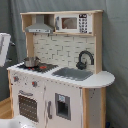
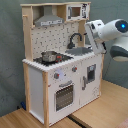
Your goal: Play with the kitchen
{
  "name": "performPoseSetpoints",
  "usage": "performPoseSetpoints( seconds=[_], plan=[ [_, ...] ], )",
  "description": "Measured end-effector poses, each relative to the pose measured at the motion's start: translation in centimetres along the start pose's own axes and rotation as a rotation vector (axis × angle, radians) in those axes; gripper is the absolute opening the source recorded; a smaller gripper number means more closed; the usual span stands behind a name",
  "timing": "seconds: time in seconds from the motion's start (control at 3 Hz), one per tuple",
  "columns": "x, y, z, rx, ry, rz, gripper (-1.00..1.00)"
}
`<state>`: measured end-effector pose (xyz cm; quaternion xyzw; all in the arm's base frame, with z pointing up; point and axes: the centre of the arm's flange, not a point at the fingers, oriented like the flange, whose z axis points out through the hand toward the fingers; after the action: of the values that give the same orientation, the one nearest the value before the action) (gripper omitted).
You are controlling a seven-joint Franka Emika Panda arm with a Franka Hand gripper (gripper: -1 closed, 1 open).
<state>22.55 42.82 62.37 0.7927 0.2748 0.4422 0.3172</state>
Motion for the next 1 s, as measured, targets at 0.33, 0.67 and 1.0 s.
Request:
performPoseSetpoints(
  seconds=[0.33,0.67,1.0],
  plan=[
    [1.9,1.7,1.7,0.057,-0.036,0.003,1.0],
    [3.3,2.7,3.1,0.106,-0.07,0.003,1.0],
    [4.3,2.9,4.9,0.159,-0.108,0.001,1.0]
  ],
)
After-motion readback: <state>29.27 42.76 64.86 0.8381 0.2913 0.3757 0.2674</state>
